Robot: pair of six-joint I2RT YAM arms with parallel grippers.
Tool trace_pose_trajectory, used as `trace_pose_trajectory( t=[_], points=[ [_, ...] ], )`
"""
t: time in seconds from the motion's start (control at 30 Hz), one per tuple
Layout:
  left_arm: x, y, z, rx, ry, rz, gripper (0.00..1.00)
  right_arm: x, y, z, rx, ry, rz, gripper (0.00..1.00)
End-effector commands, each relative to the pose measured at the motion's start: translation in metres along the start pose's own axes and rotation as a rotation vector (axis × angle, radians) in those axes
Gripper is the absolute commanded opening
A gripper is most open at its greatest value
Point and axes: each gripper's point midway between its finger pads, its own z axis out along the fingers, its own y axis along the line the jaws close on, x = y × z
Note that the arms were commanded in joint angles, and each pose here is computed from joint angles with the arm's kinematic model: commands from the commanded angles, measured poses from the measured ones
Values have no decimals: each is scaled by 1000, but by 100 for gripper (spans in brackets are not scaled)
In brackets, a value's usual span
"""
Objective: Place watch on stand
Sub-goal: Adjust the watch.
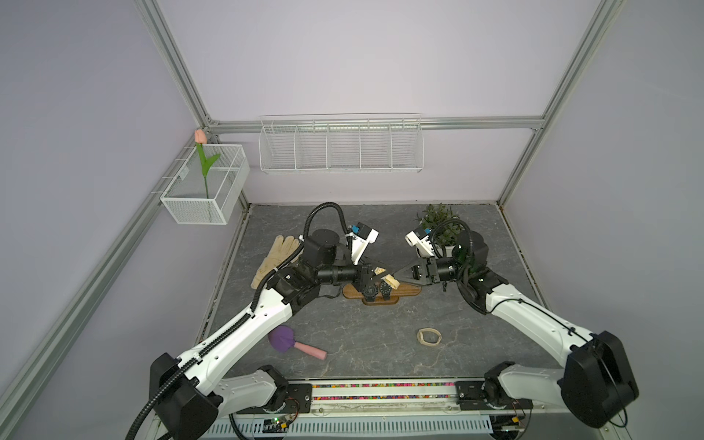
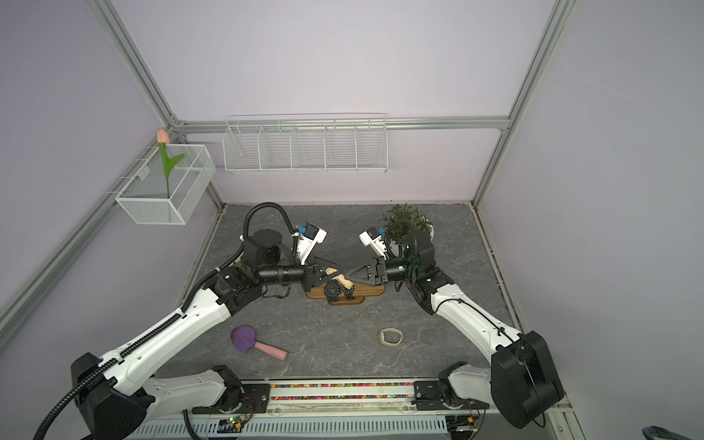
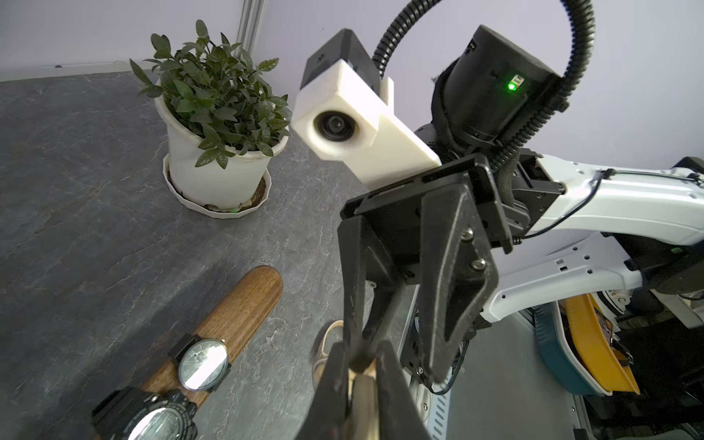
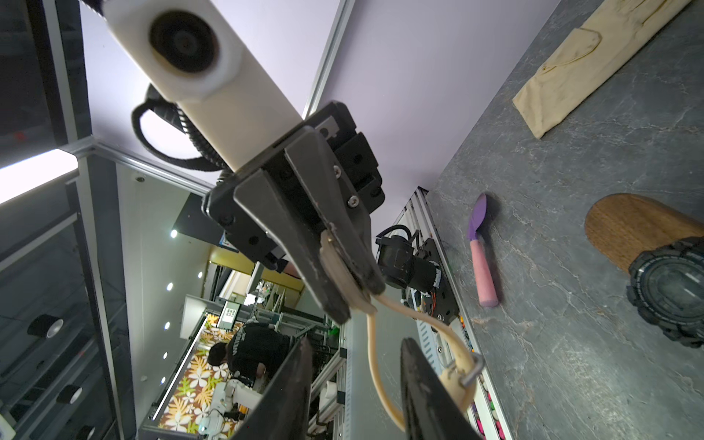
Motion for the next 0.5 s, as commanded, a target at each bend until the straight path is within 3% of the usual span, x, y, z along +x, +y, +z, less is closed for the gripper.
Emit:
trace_pose_trajectory(
  t=[0.0, 0.17, 0.27, 0.47],
  points=[
    [-12, 6, -8, -59, -71, 3, 0, -3, 9, -15, 26, -71, -54, 50],
    [-26, 15, -17, -134, -168, -13, 0, 2, 0, -30, 182, -167, -68, 53],
    [-35, 23, -23, -185, -238, -35, 0, 7, 9, -29, 173, -192, -70, 49],
    [-45, 37, -32, -258, -337, -83, 0, 16, 8, 2, 160, -211, -59, 52]
  ],
)
